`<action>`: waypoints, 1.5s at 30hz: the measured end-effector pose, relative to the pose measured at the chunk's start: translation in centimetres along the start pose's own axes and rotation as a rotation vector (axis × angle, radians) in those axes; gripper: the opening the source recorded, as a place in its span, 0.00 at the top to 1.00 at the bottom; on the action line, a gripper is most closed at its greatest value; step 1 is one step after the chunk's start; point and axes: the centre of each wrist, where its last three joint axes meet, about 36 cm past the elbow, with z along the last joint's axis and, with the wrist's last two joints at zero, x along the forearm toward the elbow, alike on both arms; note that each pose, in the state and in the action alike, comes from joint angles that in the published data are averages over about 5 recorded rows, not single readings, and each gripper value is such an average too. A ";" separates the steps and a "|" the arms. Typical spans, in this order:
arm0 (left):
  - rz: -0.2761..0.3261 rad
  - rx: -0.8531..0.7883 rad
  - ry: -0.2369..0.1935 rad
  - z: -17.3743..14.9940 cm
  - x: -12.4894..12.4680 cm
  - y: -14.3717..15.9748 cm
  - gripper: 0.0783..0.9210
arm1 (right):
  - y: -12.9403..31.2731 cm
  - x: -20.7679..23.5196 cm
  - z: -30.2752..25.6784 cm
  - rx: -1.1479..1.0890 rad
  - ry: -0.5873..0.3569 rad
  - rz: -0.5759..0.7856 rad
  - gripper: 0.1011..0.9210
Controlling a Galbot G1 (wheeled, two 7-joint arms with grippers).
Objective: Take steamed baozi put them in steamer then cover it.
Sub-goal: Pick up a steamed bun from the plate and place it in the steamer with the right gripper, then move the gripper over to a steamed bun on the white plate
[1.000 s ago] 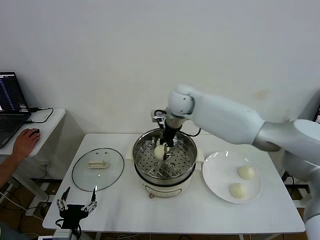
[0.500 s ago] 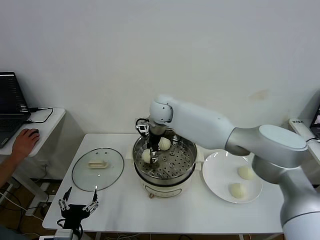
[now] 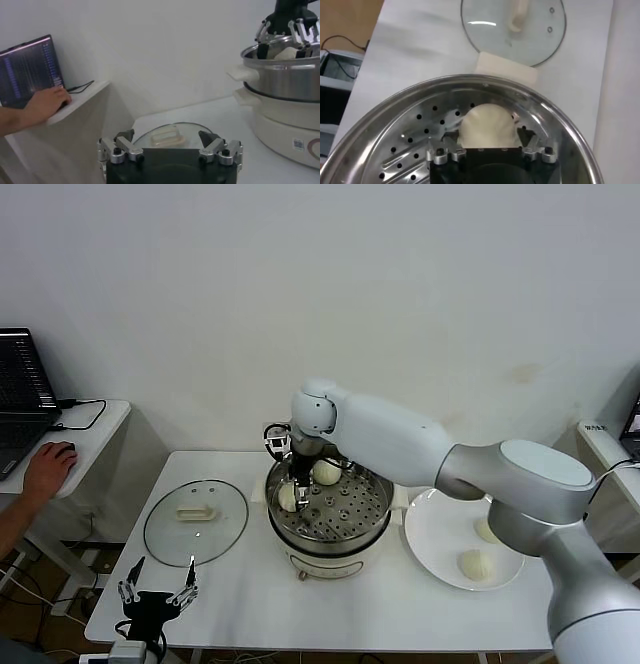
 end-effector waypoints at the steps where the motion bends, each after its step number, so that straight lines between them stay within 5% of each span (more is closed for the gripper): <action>1: 0.000 0.000 0.000 0.0 0.0 0.0 0.12 | 0.0 0.4 0.2 -0.002 -0.003 0.003 0.12; 13: 0.015 -0.002 0.012 0.1 -0.1 -0.1 0.12 | 1.1 7.8 7.2 -0.003 -0.032 0.047 0.12; 25: 0.038 -0.013 0.050 1.1 -0.3 -0.5 0.12 | 8.2 12.7 20.7 -0.072 0.003 0.076 0.12; 45: 0.036 -0.012 0.079 1.7 0.2 -0.7 0.12 | 17.5 5.6 31.8 -0.141 0.159 -0.020 0.12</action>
